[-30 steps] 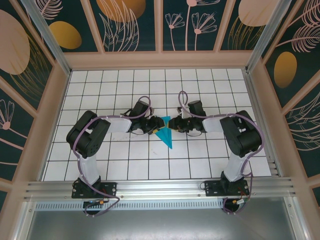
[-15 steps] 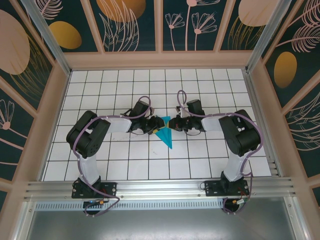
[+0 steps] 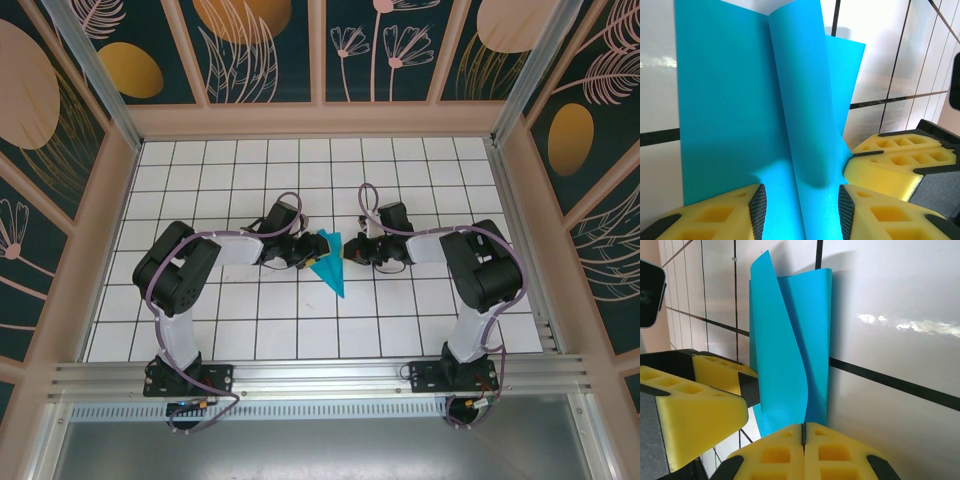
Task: Fold a paper plane with a square sheet of paper (fold left side to right side)
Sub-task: Fourth fold the wing at the center of the table.
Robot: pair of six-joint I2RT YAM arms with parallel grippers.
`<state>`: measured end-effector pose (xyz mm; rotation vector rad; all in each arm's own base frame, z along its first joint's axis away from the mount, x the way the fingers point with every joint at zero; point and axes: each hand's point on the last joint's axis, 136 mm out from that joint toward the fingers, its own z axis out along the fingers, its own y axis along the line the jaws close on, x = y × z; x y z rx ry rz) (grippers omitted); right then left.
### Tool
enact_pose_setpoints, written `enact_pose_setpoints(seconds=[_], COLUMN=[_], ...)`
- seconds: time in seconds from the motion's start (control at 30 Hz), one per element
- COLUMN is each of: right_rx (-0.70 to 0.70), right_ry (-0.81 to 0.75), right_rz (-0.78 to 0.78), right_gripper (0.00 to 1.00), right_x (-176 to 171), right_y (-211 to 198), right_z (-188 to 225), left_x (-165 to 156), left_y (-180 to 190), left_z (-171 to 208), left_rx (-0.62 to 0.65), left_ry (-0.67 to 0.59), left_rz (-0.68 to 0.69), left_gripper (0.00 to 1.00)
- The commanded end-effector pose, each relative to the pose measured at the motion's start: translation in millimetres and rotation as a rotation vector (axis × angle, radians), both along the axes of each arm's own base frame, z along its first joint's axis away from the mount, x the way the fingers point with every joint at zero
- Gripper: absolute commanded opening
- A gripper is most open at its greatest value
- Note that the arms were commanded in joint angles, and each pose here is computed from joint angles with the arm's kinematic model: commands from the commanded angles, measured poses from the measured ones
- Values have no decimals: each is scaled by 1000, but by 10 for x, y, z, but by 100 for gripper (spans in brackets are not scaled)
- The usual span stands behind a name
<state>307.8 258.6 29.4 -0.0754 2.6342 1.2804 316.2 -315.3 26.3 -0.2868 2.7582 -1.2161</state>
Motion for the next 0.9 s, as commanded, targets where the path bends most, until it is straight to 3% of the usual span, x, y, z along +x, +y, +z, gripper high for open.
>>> enact_pose_setpoints(seconds=[0.0,0.87], right_rx=[-21,-27], right_ry=[-23,-23], right_rz=[10,24], right_gripper=[5,5], right_x=[48,101], right_y=[-19,25], right_z=[3,-68], left_x=[-134,-150], left_y=[148,151], left_z=[-282,-300], left_rx=[97,93], left_ry=[42,44], left_rz=[1,0], left_gripper=[45,45])
